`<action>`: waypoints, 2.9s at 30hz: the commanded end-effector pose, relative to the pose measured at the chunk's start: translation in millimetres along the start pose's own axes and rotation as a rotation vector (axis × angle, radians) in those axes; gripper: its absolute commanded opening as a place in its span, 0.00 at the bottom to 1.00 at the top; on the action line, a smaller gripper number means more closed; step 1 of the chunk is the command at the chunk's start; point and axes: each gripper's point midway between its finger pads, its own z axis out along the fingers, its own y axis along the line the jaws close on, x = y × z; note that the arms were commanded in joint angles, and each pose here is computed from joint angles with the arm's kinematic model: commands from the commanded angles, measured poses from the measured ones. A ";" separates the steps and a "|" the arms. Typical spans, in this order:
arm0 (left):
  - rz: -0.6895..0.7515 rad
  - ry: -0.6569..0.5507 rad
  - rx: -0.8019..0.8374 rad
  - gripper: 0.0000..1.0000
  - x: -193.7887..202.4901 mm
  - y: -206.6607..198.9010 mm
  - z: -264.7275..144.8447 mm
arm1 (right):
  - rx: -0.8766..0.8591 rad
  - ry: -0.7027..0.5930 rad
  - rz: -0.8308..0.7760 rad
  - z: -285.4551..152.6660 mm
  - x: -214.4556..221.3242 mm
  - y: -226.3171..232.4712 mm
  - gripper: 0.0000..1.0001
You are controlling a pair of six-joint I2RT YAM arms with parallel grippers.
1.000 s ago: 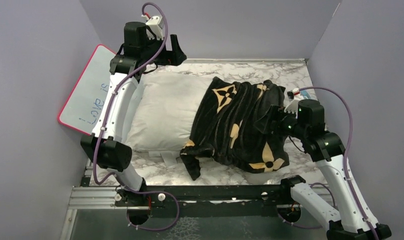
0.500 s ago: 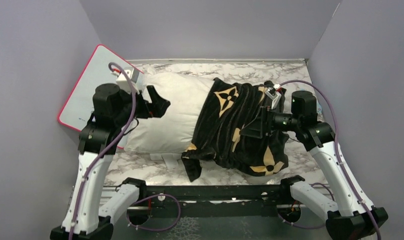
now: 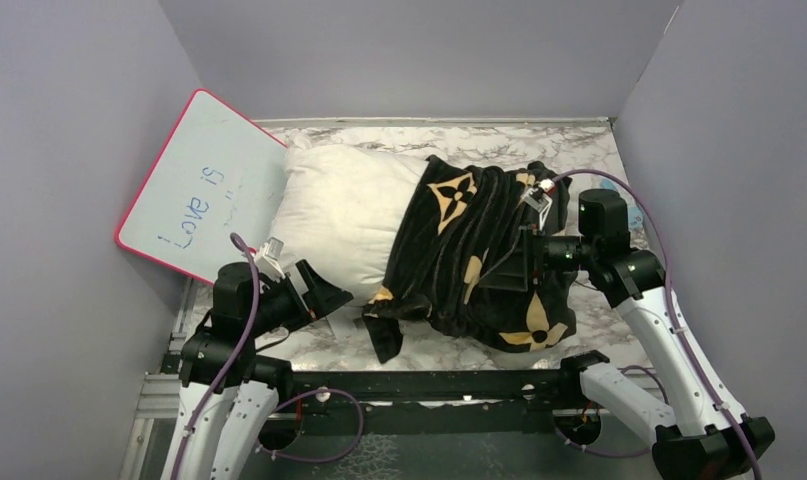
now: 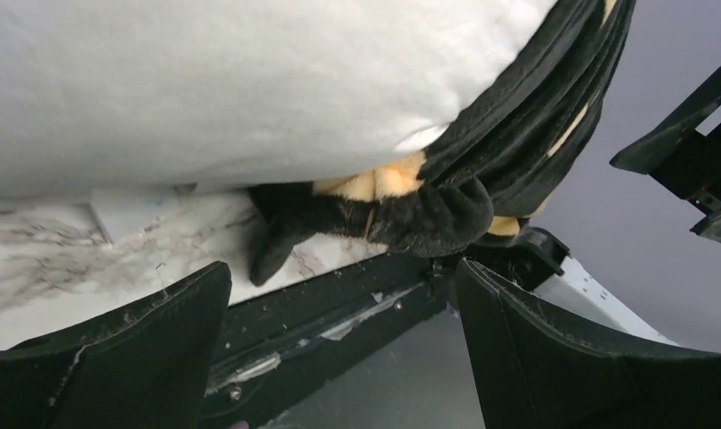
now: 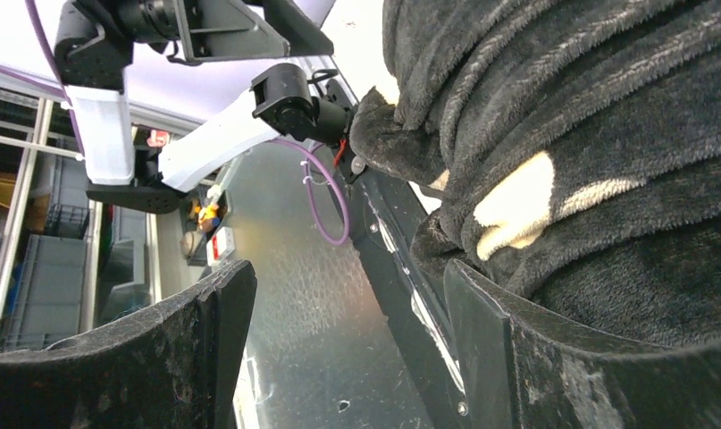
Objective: Remove the pillowcase from the pillow
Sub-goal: Remove the pillow from the pillowcase.
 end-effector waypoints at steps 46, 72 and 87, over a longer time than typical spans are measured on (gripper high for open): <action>-0.096 -0.283 0.051 0.00 -63.4 -14.7 93.8 | 0.907 -0.205 0.222 -19.7 -72.1 -184.1 0.83; -0.102 -0.236 0.096 0.00 -56.1 -24.6 97.9 | 0.488 -0.444 0.646 -3.3 47.9 -129.4 0.76; -0.026 -0.262 -0.155 0.00 -63.6 10.6 81.5 | 1.137 -0.826 0.395 -107.0 -19.4 -195.0 0.01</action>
